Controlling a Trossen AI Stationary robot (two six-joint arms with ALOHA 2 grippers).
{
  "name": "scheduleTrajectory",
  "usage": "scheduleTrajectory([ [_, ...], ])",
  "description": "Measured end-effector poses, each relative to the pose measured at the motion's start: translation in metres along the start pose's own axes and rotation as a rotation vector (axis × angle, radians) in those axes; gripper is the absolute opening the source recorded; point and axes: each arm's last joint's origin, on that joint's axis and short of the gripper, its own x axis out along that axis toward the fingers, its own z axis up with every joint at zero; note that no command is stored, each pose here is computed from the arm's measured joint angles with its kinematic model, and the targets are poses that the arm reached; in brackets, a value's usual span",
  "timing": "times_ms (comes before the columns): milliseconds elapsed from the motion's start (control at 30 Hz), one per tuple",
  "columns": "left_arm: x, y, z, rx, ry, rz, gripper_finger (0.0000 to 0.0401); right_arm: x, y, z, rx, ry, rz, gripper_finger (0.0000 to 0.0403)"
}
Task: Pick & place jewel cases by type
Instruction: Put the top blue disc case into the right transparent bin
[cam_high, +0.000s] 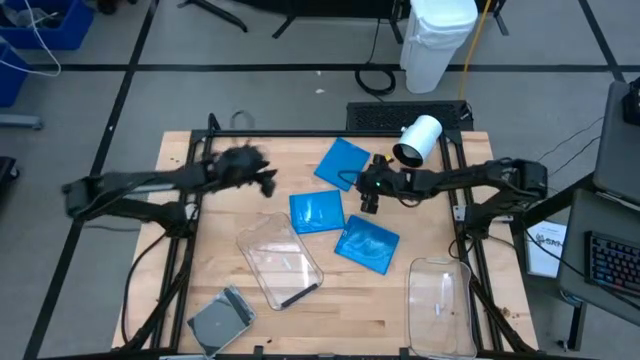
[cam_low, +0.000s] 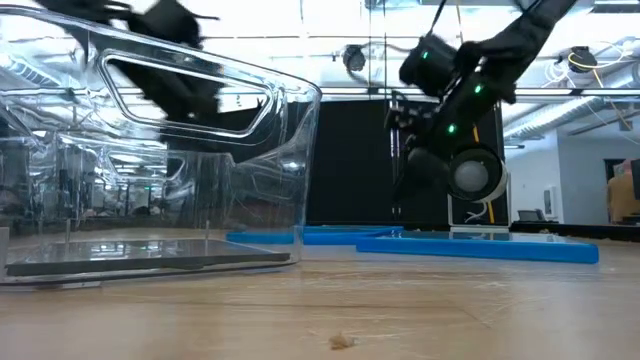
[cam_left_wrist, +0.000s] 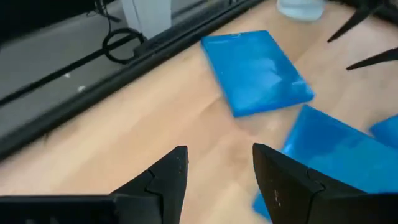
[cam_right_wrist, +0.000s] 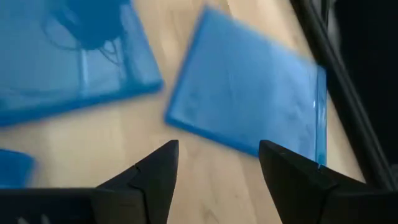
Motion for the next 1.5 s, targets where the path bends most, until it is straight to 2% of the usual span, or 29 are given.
scheduleTrajectory([
  [167, 0.052, 0.002, 0.027, 0.127, 0.113, 0.015, 0.0186, 0.003, -0.012, -0.007, 0.086, 0.056, -0.018, 0.0215],
  [300, 0.088, 0.008, 0.047, 0.182, 0.201, 0.005, 0.0186, 0.004, -0.017, -0.011, 0.139, 0.092, -0.027, 0.0215],
  [467, 0.121, 0.016, 0.062, 0.215, 0.401, 0.008, 0.0186, 0.005, -0.018, -0.014, 0.178, 0.116, -0.028, 0.0215],
  [667, 0.149, 0.018, 0.076, 0.202, 0.472, -0.059, 0.0186, 0.004, -0.018, -0.015, 0.199, 0.121, -0.028, 0.0215],
  [767, 0.162, 0.015, 0.077, 0.207, 0.485, -0.123, 0.0186, 0.004, -0.018, -0.016, 0.231, 0.129, -0.029, 0.0215],
  [867, 0.174, 0.008, 0.066, 0.219, 0.556, -0.195, 0.0186, 0.005, -0.016, -0.018, 0.234, 0.136, -0.015, 0.0215],
  [1033, 0.178, -0.015, 0.042, 0.351, 0.683, -0.326, 0.0186, 0.005, -0.004, -0.027, 0.230, 0.137, 0.170, 0.0215],
  [1133, 0.175, -0.032, 0.034, 0.467, 0.706, -0.350, 0.0186, 0.004, 0.000, -0.028, 0.217, 0.135, 0.174, 0.0215],
  [1233, 0.175, -0.045, 0.033, 0.621, 0.661, -0.311, 0.0186, 0.005, -0.001, -0.024, 0.224, 0.097, 0.167, 0.0215],
  [1333, 0.178, -0.048, 0.037, 0.736, 0.604, -0.164, 0.0186, 0.006, -0.004, -0.020, 0.236, 0.051, 0.156, 0.0215],
  [1400, 0.181, -0.044, 0.042, 0.762, 0.567, -0.060, 0.0186, 0.007, -0.007, -0.018, 0.248, 0.025, 0.144, 0.0215],
  [1500, 0.183, -0.035, 0.048, 0.747, 0.556, 0.032, 0.0186, 0.007, -0.011, -0.019, 0.259, 0.027, 0.134, 0.0215],
])
